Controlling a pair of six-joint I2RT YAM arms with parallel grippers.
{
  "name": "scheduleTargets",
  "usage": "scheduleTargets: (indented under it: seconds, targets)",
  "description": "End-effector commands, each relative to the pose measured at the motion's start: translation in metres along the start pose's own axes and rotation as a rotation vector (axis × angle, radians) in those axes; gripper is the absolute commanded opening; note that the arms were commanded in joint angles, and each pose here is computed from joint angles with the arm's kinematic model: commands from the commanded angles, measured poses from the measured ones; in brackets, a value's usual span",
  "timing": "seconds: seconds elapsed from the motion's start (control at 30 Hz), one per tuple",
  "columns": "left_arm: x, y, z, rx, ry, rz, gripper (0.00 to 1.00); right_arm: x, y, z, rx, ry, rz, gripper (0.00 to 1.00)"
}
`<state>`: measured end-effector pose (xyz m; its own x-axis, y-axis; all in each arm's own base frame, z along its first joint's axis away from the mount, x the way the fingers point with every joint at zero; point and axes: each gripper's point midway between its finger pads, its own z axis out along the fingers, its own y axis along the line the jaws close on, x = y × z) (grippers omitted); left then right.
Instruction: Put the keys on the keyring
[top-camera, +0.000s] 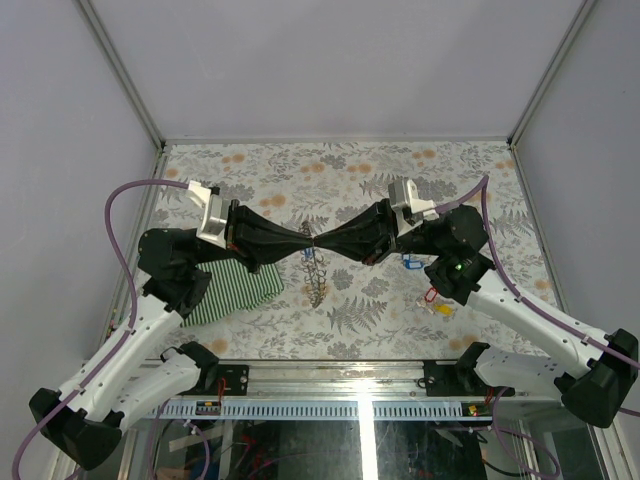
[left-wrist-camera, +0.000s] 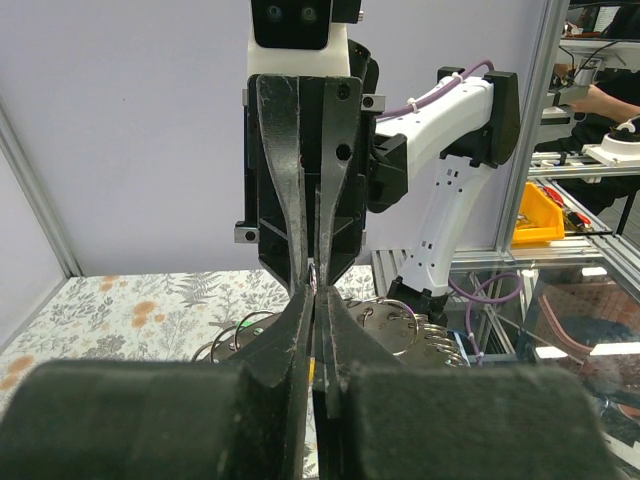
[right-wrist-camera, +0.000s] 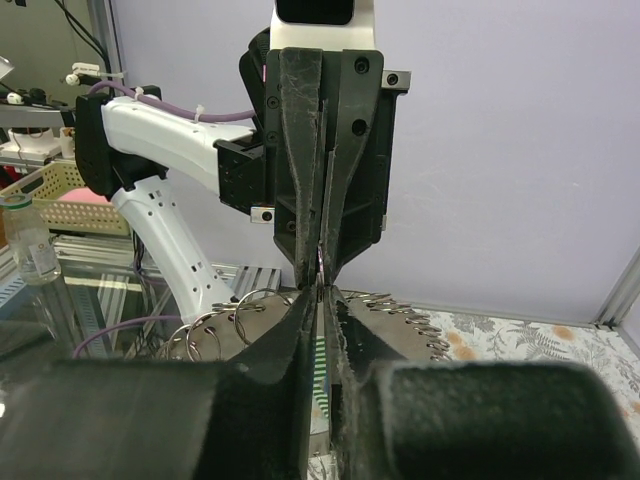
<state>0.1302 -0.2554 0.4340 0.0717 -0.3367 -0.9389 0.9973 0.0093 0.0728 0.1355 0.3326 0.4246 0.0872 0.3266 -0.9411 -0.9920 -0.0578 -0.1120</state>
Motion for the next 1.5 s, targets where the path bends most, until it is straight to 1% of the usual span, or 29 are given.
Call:
scheduleTargets:
  seconds: [0.0, 0.07, 0.2, 0.3, 0.4, 0.77, 0.9, 0.97, 1.0, 1.07, 1.17, 1.2, 1.33, 1.47]
  targets:
    - [-0.005, -0.001, 0.001, 0.01, -0.015, 0.044, 0.0, -0.038, 0.0, 0.008, -0.001, -0.099, -0.088, 0.09]
    - [-0.006, 0.0, 0.001, 0.007, -0.017, 0.045, 0.0, -0.037, 0.0, 0.009, -0.002, -0.1, -0.087, 0.1]
    - [-0.004, 0.001, 0.001, 0.004, -0.015, 0.042, 0.0, -0.037, 0.0, 0.008, 0.0, -0.103, -0.088, 0.21]
    - [-0.004, 0.002, 0.001, 0.002, -0.014, 0.04, 0.0, -0.037, 0.0, 0.008, 0.001, -0.105, -0.089, 0.23]
    - [-0.003, 0.003, 0.001, 0.001, -0.012, 0.038, 0.0, -0.037, 0.0, 0.008, 0.003, -0.106, -0.09, 0.23]
    - [-0.004, 0.003, 0.002, 0.003, -0.013, 0.042, 0.0, -0.032, -0.001, 0.011, -0.011, -0.09, -0.074, 0.1]
    - [-0.005, 0.003, 0.002, 0.0, -0.015, 0.044, 0.0, -0.029, -0.002, 0.011, -0.013, -0.08, -0.069, 0.0]
    - [-0.006, 0.004, 0.002, -0.009, -0.019, 0.044, 0.0, -0.029, -0.001, 0.011, -0.014, -0.076, -0.071, 0.0]
    - [-0.005, 0.005, 0.001, -0.015, -0.018, 0.043, 0.01, -0.029, -0.001, 0.011, -0.013, -0.072, -0.074, 0.0]
    - [-0.005, 0.006, 0.001, -0.024, -0.016, 0.047, 0.06, -0.031, -0.001, 0.009, -0.007, -0.065, -0.088, 0.0]
    - [-0.004, 0.007, 0.0, -0.038, -0.003, 0.051, 0.19, -0.031, -0.001, 0.007, 0.007, -0.049, -0.106, 0.0]
    - [-0.004, 0.007, -0.001, -0.044, 0.001, 0.054, 0.22, -0.031, -0.001, 0.006, 0.013, -0.045, -0.113, 0.0]
    - [-0.004, 0.007, -0.003, -0.063, 0.011, 0.06, 0.26, -0.032, -0.003, 0.001, 0.042, -0.03, -0.137, 0.0]
    - [-0.001, 0.009, -0.006, -0.083, 0.025, 0.057, 0.27, -0.031, -0.004, -0.002, 0.059, -0.021, -0.152, 0.0]
